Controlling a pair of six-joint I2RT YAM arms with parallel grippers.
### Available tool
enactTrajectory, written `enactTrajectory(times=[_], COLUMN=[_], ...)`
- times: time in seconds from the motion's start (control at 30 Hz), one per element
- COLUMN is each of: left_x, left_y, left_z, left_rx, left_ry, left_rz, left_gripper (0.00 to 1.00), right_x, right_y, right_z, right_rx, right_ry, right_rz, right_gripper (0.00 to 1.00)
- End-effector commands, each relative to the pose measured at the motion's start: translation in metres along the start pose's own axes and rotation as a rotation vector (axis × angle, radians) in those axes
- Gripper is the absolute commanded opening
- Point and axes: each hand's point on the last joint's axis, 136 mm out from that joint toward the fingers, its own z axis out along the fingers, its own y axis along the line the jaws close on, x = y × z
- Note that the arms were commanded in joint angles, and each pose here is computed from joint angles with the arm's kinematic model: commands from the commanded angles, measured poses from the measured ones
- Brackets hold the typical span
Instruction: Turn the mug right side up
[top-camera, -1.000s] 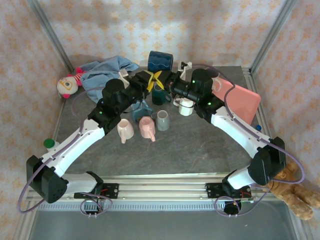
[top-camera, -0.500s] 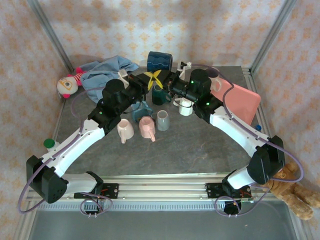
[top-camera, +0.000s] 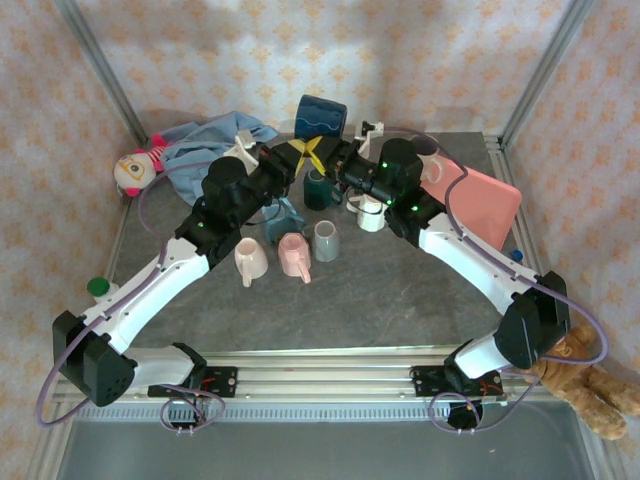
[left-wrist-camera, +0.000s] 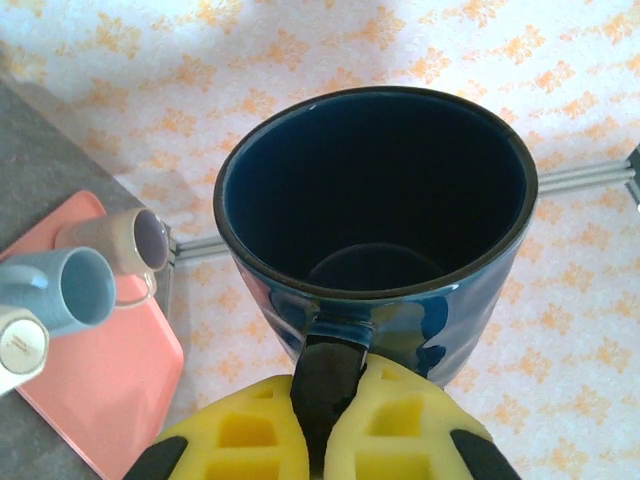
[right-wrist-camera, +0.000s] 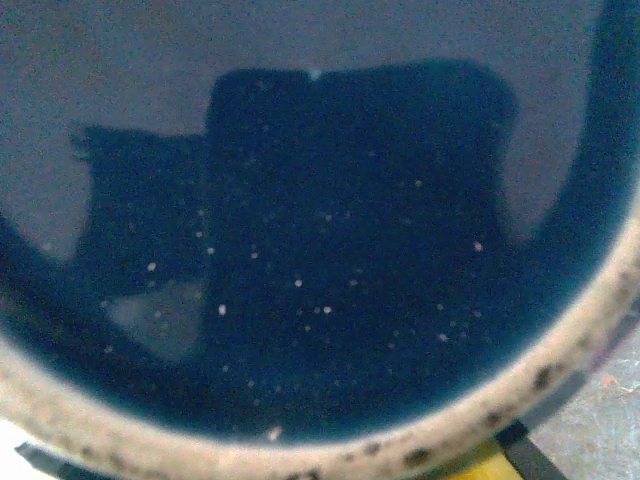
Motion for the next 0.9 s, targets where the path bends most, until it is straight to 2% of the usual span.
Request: enactTrajectory(times=[0.0,0.17,0.57,0.87], left_x=[-0.031,-0.032,-0.020,-0.012], left_y=[-0.086,-0.090,-0.100,-0.097], left_z=[-0.025,-0.028,-0.016,-0.009], left_rx=[0.246,0.219,0.131,0.100], left_ry=[-0.126,-0.132,-0.028,0.032], left_rz=[0.152,0.262,0.557,0.680], left_gripper=[0.00,0.00,0.00,0.00], right_x=[-0.008,-0.013,-0.023,-0.018], right_y=[0.014,0.006,-0.014,-0.020], right_z=[-0.006,-0.018,-0.053,-0.072], right_rx=[-0.036,-0.009,0.094,0.185], right_ry=[-0.039,-0.062,-0.100,-0.066], right_rz=[-0.052,-0.062,-0.104,-0.188], right_gripper=[0.26,0.30,0.35,0.35])
